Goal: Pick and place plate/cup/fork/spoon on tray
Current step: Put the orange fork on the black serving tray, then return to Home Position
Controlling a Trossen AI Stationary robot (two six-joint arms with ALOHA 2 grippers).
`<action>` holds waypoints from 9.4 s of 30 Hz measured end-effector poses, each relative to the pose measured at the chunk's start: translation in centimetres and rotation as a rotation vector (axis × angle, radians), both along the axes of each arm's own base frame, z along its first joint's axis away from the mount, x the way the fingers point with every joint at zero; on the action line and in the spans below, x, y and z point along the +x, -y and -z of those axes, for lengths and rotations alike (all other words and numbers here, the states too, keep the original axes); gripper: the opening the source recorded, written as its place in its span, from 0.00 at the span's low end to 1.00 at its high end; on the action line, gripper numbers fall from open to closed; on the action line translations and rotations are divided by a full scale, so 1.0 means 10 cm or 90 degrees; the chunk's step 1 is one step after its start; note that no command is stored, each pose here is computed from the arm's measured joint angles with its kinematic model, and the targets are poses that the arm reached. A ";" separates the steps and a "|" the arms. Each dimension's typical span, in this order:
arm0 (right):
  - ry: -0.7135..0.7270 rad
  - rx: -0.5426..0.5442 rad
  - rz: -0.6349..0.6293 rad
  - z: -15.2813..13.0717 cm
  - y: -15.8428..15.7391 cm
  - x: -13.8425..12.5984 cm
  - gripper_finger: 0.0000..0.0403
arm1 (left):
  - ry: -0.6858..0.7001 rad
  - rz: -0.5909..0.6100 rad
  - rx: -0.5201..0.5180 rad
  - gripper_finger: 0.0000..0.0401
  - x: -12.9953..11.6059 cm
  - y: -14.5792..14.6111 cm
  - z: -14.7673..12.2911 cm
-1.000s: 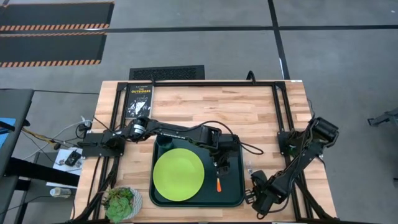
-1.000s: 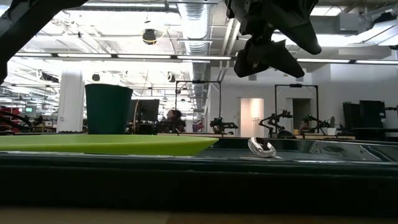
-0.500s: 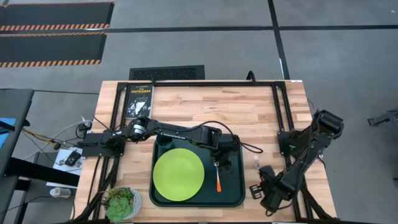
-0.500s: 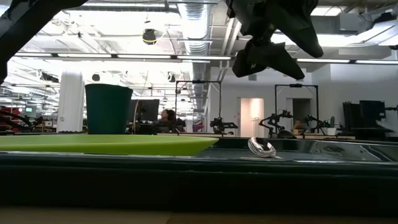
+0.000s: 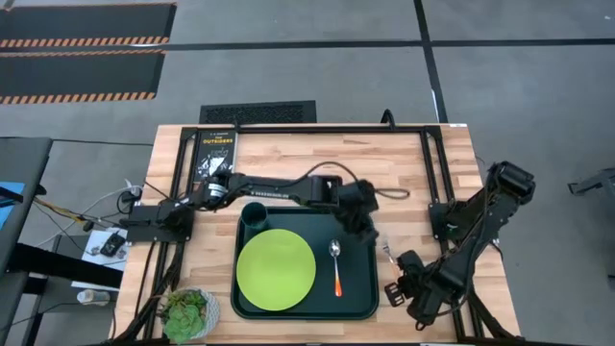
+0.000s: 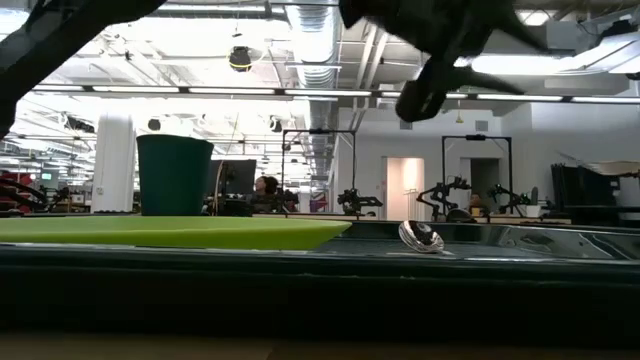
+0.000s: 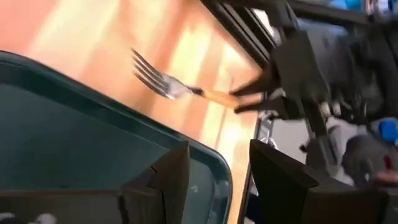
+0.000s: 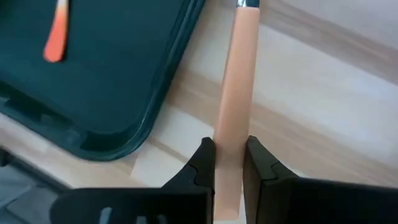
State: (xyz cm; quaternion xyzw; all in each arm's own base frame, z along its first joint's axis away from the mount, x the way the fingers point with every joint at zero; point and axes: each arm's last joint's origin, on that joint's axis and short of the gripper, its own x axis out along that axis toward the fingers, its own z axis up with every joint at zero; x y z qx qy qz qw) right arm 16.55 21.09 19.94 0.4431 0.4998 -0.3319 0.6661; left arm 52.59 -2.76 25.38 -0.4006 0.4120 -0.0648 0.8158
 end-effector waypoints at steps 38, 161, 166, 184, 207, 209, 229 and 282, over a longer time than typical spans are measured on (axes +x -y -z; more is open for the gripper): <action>0.053 -0.043 -0.073 -0.10 0.06 0.23 0.15 | -0.038 -0.076 -0.038 0.38 0.01 -0.25 0.30; 0.083 0.055 -0.061 -0.12 -0.41 -0.34 0.68 | 0.001 0.192 0.211 0.09 -0.18 -0.30 0.90; 0.083 0.055 -0.061 -0.12 -0.41 -0.34 0.68 | 0.009 0.192 0.230 0.09 -0.17 -0.27 0.90; 0.081 0.049 -0.062 -0.11 -0.41 -0.35 0.68 | 0.011 0.199 0.327 0.10 -0.16 -0.17 0.90; 0.079 0.045 -0.062 -0.11 -0.40 -0.35 0.68 | -0.039 0.210 0.364 0.10 -0.17 -0.15 1.12; 0.079 0.045 -0.062 -0.11 -0.40 -0.35 0.68 | -0.036 0.208 0.371 0.10 -0.17 -0.15 1.11; 0.074 0.034 -0.064 -0.10 -0.38 -0.36 0.68 | -0.043 0.211 0.400 0.34 -0.18 -0.11 1.11; 0.356 -0.173 -0.301 -0.50 0.56 1.04 0.68 | 0.232 -0.245 0.615 0.41 -2.84 0.36 -2.75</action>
